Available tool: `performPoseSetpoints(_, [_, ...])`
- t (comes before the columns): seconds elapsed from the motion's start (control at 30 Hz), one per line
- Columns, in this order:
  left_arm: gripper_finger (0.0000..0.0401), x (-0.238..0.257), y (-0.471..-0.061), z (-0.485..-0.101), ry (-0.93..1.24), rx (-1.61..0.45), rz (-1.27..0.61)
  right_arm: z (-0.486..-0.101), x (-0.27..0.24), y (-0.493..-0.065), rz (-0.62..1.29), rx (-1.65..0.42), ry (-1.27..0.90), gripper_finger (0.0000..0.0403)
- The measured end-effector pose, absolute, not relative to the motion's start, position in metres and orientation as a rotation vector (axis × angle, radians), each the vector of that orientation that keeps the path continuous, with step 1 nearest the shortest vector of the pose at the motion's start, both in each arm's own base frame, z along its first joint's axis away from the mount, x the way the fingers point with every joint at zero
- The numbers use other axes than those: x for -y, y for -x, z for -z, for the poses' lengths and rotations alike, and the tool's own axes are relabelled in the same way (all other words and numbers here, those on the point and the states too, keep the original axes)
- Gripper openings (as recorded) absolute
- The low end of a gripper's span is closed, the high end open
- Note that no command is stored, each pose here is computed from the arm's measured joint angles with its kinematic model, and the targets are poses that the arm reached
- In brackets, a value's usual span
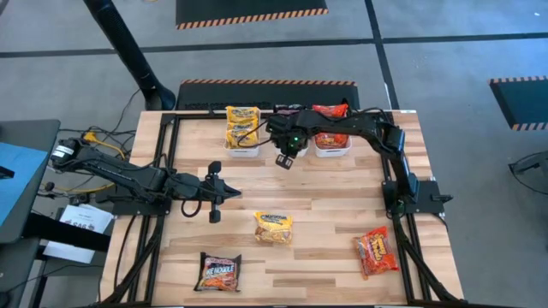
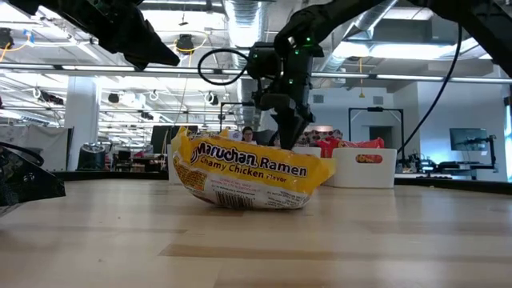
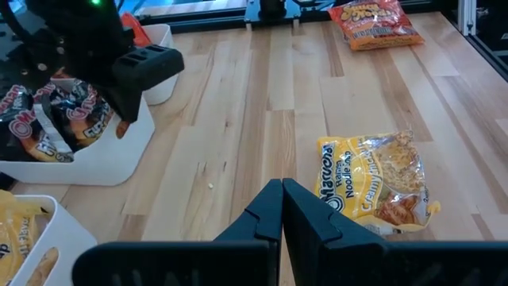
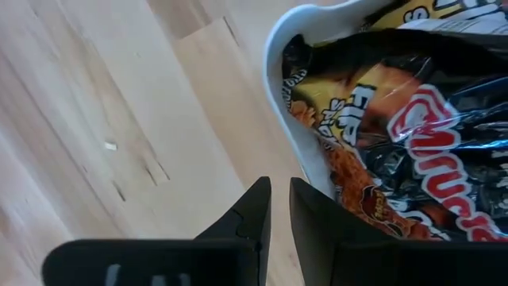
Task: Sort Maruchan noodles
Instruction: Adjust the middle white bin, then put the orange noodle pack into the right white bin
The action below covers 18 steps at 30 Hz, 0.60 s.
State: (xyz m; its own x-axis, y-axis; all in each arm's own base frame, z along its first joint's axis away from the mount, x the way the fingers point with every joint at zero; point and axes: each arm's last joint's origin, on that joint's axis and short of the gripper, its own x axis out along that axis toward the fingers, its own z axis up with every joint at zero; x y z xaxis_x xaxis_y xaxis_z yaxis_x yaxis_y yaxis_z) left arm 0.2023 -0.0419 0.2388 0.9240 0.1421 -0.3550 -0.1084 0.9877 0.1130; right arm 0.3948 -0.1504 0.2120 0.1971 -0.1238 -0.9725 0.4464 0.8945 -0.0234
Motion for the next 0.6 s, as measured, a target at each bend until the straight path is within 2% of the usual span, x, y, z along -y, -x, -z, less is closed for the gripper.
performPoseSetpoints(0.3, [0.0000, 0.042, -0.202, -0.239, -0.091, -0.373, -0.129, -0.220, 0.134, -0.383, 0.390, -1.433, -0.294, 0.0076])
performPoseSetpoints(0.6, [0.0000, 0.042, -0.202, -0.238, -0.094, -0.380, -0.129, -0.233, 0.093, -0.376, 0.324, -1.559, -0.244, 0.0076])
